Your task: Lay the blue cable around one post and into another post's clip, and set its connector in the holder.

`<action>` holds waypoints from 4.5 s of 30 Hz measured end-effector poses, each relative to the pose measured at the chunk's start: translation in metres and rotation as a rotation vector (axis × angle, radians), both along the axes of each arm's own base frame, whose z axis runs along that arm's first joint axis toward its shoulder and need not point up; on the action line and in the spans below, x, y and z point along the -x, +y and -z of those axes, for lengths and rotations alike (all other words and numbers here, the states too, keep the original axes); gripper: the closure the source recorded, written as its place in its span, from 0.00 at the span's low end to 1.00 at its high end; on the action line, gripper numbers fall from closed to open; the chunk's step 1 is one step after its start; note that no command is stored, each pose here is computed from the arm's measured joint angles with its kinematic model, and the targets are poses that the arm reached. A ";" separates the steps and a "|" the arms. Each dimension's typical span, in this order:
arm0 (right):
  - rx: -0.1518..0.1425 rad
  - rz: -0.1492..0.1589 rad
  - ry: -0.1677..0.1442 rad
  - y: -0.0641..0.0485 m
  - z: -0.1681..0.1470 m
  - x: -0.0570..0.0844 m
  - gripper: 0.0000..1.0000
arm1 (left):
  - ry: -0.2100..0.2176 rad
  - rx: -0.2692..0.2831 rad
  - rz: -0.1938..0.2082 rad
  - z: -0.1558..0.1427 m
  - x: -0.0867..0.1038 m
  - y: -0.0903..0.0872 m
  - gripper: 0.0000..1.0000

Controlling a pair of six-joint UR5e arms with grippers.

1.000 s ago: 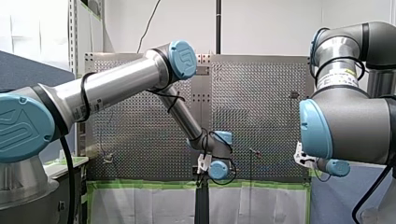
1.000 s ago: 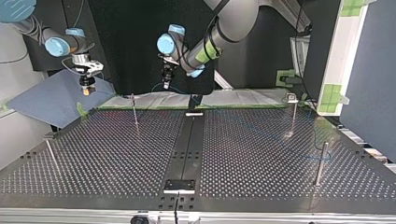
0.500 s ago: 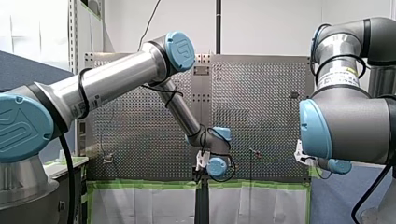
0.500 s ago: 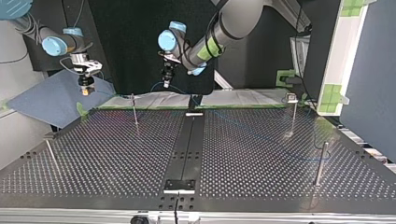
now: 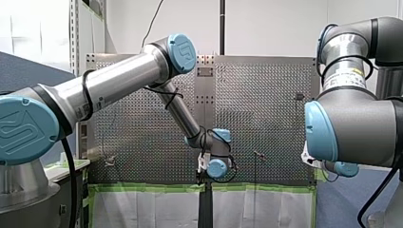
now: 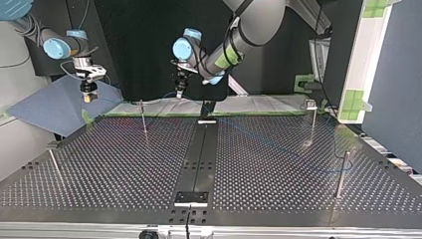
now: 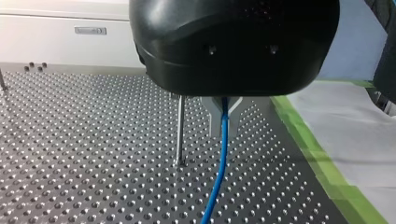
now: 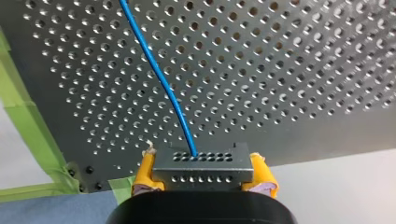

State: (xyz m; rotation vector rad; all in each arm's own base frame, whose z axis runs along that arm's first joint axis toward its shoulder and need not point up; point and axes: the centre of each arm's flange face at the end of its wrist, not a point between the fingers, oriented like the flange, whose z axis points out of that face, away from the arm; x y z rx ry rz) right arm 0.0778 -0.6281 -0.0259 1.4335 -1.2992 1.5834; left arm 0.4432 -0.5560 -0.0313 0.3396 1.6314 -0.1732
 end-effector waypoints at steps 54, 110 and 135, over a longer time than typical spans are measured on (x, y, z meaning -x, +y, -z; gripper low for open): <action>0.014 -0.002 -0.025 -0.003 -0.002 0.000 1.00 | 0.032 0.005 0.096 0.001 0.010 -0.011 0.00; 0.010 -0.007 -0.029 0.000 0.002 -0.012 1.00 | 0.101 -0.023 0.115 -0.049 0.042 -0.068 0.00; 0.006 -0.013 -0.030 0.000 0.003 -0.014 1.00 | 0.182 -0.058 0.061 -0.042 0.050 -0.055 0.00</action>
